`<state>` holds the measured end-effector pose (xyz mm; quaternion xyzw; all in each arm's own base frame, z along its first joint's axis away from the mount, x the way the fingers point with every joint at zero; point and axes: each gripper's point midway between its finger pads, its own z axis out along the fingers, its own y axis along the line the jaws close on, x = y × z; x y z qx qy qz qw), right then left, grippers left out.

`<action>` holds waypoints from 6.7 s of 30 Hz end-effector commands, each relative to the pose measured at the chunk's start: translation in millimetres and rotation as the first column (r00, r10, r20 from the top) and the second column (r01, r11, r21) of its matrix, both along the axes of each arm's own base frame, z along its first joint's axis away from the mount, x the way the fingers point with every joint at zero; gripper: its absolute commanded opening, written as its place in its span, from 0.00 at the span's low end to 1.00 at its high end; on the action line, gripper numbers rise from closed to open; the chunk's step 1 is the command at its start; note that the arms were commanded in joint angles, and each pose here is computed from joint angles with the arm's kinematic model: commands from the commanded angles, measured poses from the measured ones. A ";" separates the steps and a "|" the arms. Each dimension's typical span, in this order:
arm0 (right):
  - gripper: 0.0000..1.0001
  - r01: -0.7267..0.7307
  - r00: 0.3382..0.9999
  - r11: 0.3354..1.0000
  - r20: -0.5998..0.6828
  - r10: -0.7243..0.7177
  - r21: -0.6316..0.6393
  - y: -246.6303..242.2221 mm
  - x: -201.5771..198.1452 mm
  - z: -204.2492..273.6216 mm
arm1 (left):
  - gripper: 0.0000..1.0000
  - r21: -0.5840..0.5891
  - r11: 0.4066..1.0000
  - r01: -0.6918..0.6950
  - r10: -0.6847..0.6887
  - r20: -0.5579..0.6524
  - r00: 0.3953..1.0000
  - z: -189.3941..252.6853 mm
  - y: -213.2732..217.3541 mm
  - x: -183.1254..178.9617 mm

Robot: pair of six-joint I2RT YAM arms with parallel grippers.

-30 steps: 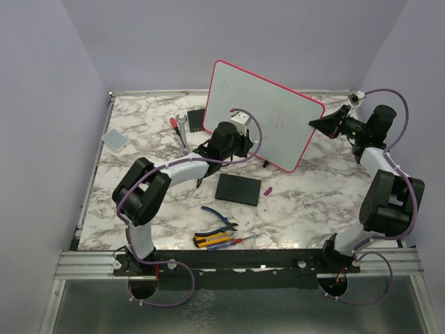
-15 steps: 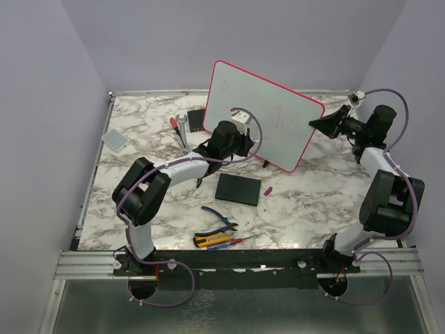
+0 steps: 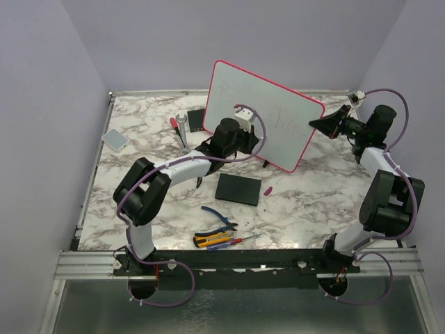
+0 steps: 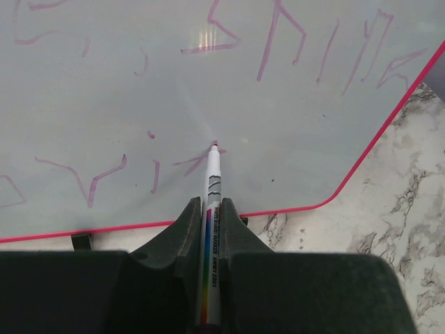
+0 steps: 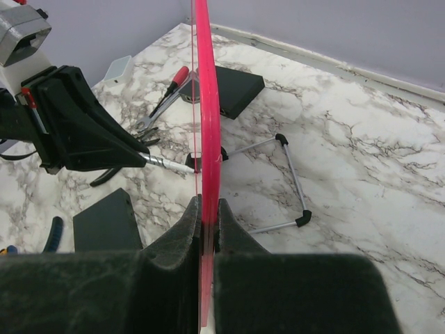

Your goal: Write a sentence on the whiteboard

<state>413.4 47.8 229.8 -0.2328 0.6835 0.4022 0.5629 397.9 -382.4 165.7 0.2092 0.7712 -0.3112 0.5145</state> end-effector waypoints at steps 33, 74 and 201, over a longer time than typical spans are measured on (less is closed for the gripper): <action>0.01 -0.015 0.999 1.000 -0.048 0.014 -0.010 8.9 -1.6 -21.1 | 0.00 0.092 0.995 -0.048 0.050 -0.012 0.999 -16.5 29.4 9.8; 0.00 -0.015 0.999 1.000 -0.049 0.015 -0.010 9.4 -1.8 -20.6 | 0.00 0.083 0.993 0.081 -0.078 -0.038 0.996 -24.2 -7.2 -9.7; 0.01 -0.014 0.999 1.000 -0.049 0.013 -0.012 9.6 -1.9 -20.4 | 0.00 0.045 0.996 0.082 -0.084 0.054 0.995 39.5 -11.2 8.8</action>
